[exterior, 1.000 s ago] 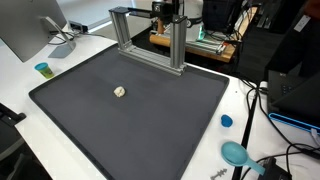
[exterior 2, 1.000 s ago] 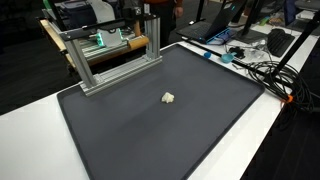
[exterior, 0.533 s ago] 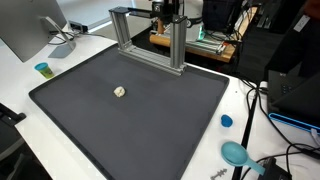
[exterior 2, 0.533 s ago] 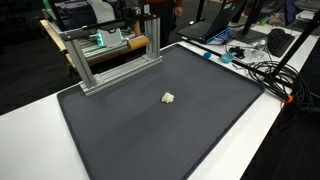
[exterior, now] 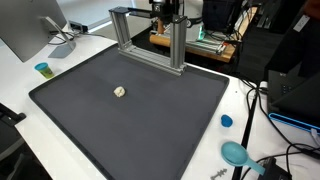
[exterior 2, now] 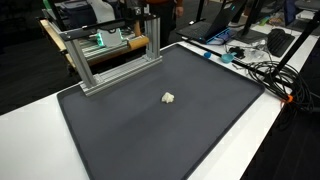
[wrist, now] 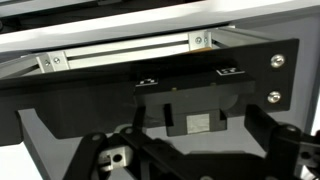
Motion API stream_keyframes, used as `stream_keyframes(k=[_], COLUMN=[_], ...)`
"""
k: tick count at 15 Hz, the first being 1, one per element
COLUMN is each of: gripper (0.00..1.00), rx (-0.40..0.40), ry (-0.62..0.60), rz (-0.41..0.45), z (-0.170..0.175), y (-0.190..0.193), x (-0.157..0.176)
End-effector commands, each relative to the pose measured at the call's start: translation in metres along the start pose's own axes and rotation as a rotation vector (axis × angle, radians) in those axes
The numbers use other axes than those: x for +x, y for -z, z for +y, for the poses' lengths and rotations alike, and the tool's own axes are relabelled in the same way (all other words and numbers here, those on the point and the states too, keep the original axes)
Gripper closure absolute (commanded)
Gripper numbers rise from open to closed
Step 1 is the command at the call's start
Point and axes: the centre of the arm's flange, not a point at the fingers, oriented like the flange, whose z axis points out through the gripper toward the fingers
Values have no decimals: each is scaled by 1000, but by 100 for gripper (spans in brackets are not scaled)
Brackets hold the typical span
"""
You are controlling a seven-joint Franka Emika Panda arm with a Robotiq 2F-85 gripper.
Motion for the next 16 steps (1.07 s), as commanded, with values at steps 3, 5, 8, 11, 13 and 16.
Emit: stream_keyframes(k=[3, 5, 8, 11, 13, 16], gripper=[14, 17, 32, 48, 29, 15], rx=[37, 35, 35, 34, 34, 48], ry=[-2, -2, 2, 8, 15, 54], rz=[16, 26, 28, 34, 30, 8], z=[0, 0, 2, 3, 3, 5], y=[-11, -9, -6, -5, -5, -6], x=[-12, -14, -18, -20, -21, -21])
